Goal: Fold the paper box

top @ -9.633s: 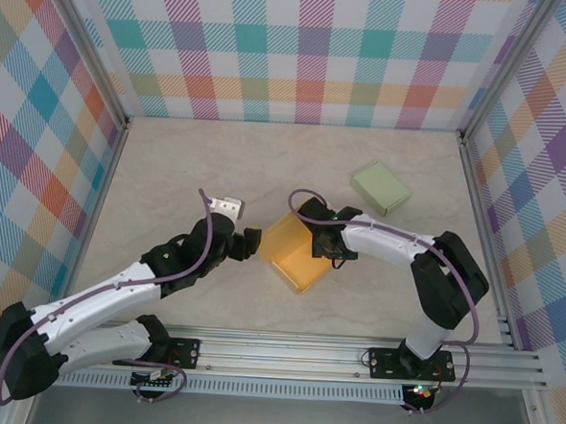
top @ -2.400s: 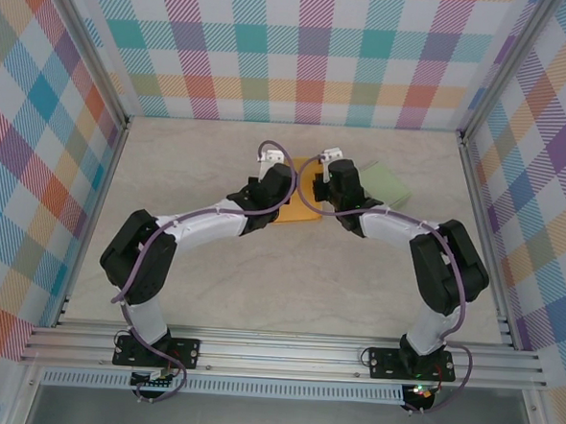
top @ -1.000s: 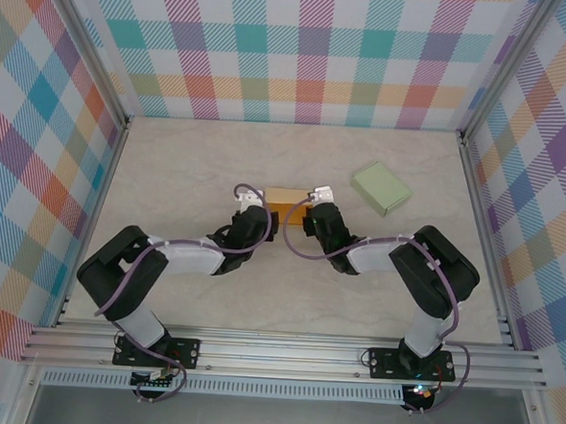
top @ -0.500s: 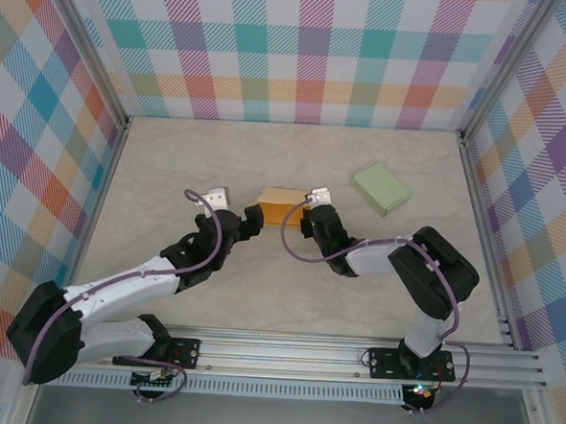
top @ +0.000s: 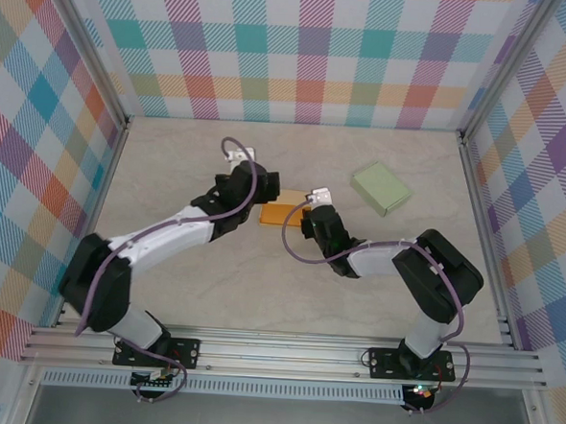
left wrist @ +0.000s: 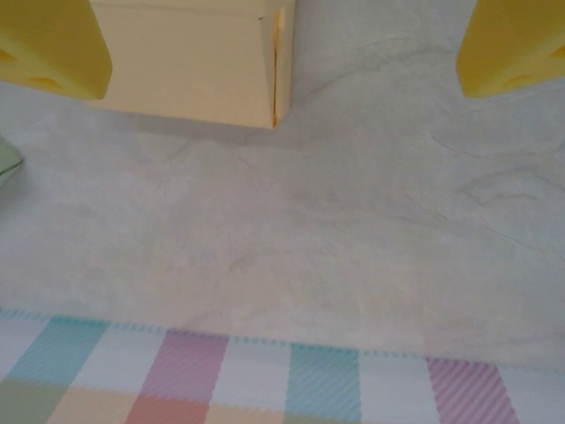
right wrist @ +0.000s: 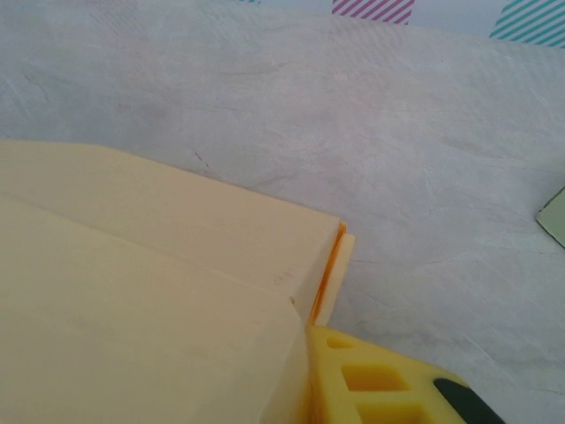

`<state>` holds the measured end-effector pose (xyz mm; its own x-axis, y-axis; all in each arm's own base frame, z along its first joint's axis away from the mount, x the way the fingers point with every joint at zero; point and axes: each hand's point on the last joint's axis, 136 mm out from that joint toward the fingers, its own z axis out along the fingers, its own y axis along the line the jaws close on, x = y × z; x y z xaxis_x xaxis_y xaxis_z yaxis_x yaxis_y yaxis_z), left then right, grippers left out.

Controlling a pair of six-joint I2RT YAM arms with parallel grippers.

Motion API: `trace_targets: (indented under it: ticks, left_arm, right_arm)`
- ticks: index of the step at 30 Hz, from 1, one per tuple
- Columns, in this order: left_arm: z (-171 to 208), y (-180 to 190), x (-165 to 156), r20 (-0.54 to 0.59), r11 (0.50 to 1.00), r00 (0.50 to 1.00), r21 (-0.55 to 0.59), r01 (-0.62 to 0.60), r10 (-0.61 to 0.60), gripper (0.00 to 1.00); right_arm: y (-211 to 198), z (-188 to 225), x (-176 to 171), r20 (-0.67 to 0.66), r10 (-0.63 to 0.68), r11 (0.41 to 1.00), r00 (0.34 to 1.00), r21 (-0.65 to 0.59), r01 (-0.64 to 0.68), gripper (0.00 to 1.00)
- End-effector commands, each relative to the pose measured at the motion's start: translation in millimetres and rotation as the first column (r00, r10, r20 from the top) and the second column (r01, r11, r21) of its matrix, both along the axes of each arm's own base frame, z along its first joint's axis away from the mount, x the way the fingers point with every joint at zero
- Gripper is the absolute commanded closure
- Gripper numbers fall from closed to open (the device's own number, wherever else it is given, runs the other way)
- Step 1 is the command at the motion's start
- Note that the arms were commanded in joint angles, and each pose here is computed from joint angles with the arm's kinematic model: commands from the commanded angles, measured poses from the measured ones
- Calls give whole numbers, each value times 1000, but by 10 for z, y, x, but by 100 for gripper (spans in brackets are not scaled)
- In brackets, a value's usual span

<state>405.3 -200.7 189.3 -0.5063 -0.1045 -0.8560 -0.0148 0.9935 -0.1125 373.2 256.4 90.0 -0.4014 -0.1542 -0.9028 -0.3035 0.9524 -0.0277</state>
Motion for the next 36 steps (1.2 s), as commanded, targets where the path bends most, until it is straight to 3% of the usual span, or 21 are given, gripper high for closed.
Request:
trace_targets:
  ticks: [1,4,14,19,29,36]
  left_arm:
    - [-266,-78,86,-76,997,997,61,39,-34,0]
    - [-465,-65,146,-113,994,994,111,21,-9,0]
    - [-789,-6,76,-165,992,986,129,6,16,0]
    - [-944,32,32,-188,991,982,133,-7,32,0]
    - [-1193,49,-42,-231,993,972,117,-18,45,0]
    - [-1298,74,-70,-250,992,967,126,-25,56,0]
  right_arm:
    - [38,52,-75,-9,24,1000,1000,1,-24,77]
    - [43,77,-146,-16,35,999,999,-6,-35,70]
    - [-196,286,-636,-135,4,999,991,36,1,29]
    - [-463,552,-790,-182,-73,992,981,87,90,1]
    - [-599,648,-579,-299,-123,980,946,113,163,4]
    - [-400,412,-284,-437,-36,976,899,180,126,7]
